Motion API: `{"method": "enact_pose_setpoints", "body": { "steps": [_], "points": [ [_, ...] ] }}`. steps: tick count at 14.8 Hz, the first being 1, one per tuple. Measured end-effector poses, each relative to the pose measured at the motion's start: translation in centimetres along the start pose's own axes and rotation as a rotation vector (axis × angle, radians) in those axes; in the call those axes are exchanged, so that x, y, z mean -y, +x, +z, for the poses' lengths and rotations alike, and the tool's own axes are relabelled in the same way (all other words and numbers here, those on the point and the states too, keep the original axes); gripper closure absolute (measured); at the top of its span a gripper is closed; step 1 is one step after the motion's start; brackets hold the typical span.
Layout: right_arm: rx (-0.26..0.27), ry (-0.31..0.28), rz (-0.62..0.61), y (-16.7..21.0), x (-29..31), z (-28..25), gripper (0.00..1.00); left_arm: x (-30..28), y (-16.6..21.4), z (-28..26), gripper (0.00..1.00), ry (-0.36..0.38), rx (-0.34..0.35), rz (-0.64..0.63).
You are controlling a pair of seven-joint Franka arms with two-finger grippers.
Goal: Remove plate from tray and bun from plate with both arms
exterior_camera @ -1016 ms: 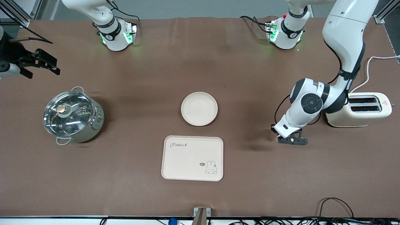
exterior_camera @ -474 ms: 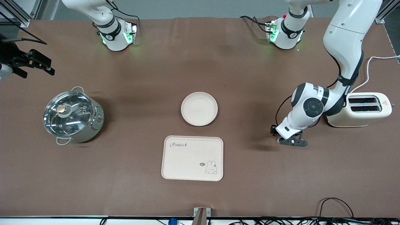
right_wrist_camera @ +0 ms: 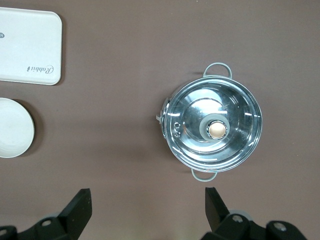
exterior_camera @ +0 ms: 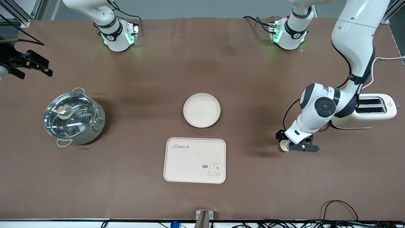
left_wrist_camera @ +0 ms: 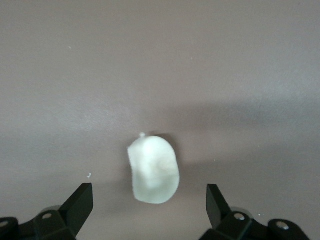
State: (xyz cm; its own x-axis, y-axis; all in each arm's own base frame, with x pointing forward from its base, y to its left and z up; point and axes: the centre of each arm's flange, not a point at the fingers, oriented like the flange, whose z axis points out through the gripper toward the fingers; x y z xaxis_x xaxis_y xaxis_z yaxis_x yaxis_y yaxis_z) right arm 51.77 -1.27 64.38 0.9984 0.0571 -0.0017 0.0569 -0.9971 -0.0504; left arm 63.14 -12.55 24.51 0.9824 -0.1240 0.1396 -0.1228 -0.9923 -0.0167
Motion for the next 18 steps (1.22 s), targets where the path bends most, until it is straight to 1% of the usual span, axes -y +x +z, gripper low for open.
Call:
{"method": "enact_pose_setpoints", "body": {
  "steps": [3,5,7,10,12,15,18],
  "points": [
    [0.001,0.000,0.000,0.0,0.0,0.0,0.00,-0.1,0.9,-2.5,0.00,0.006,0.006,-0.011],
    [0.001,0.000,0.000,0.0,0.0,0.0,0.00,-0.4,2.1,-6.3,0.00,-0.001,0.030,-0.041],
    [0.002,0.000,0.000,0.0,0.0,0.0,0.00,-1.3,3.6,-12.5,0.00,-0.004,0.059,-0.056],
    [0.002,0.000,0.000,0.0,0.0,0.0,0.00,-1.7,4.6,-23.1,0.00,0.021,0.101,-0.063],
    [0.001,0.000,0.000,0.0,0.0,0.0,0.00,-1.0,4.4,-28.8,0.00,0.037,0.092,-0.076],
    [0.000,0.000,0.000,0.0,0.0,-0.1,0.00,1.3,3.5,-33.9,0.00,0.041,0.054,-0.060],
    [-0.001,0.000,-0.001,0.0,0.1,-0.1,0.00,2.6,0.9,-38.3,0.00,0.042,0.079,-0.077]
  ]
}}
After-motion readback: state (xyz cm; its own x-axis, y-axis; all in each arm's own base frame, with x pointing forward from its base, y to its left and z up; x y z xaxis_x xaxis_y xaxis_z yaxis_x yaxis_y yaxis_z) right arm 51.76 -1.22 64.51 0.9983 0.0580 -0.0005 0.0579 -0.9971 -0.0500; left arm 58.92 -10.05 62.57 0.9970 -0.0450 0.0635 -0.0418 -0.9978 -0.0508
